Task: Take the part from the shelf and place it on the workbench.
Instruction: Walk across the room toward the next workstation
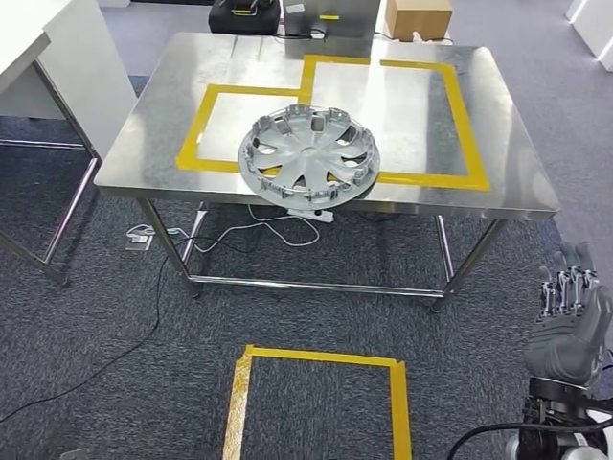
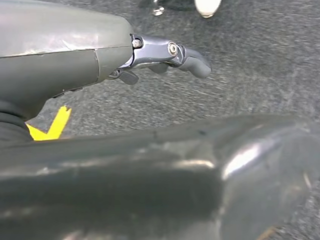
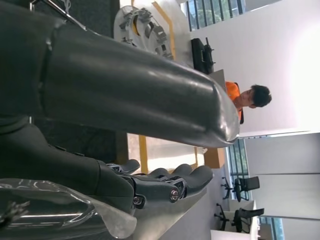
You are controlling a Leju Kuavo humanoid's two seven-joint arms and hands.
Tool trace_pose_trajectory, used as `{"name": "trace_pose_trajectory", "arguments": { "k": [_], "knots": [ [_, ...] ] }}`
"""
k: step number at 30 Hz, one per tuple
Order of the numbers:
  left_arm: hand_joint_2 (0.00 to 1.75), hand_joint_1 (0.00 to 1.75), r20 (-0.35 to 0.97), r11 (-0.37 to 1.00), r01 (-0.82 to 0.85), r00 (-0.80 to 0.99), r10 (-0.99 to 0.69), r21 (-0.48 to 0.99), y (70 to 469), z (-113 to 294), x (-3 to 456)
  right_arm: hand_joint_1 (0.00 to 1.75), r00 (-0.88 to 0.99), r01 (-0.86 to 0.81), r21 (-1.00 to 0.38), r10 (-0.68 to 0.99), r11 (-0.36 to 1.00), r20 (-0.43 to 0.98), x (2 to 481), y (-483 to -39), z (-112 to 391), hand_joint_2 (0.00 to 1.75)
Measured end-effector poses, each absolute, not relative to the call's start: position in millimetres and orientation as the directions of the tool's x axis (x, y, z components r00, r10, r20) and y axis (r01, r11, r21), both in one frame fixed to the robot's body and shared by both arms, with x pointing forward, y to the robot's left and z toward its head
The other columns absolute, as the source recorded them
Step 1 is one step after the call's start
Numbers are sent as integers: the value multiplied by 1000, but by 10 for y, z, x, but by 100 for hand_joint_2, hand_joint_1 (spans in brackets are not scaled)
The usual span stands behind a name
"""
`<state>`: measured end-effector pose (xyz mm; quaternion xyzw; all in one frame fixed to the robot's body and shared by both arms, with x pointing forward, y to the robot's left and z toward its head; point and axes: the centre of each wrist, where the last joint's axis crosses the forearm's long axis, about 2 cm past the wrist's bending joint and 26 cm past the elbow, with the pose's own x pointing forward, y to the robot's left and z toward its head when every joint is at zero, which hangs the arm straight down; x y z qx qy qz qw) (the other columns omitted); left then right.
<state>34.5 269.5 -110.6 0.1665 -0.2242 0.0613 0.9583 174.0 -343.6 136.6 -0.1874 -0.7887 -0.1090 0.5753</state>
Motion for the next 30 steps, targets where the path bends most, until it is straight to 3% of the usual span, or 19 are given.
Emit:
{"name": "trace_pose_trajectory", "arguments": {
  "k": [26,28,30],
  "knots": [
    [0,0,472,938,-203,880,49,281,2688,-1107,338,0,-241,466,-54,186,883,953,1686,-3413,1331,0],
    [87,0,474,938,-204,879,50,279,2684,-1107,339,0,-237,469,-56,187,882,953,1679,-3416,1327,0],
    [175,0,474,938,-206,879,52,279,2686,-1108,333,0,-233,470,-57,187,881,954,1672,-3416,1321,87]
  ]
}}
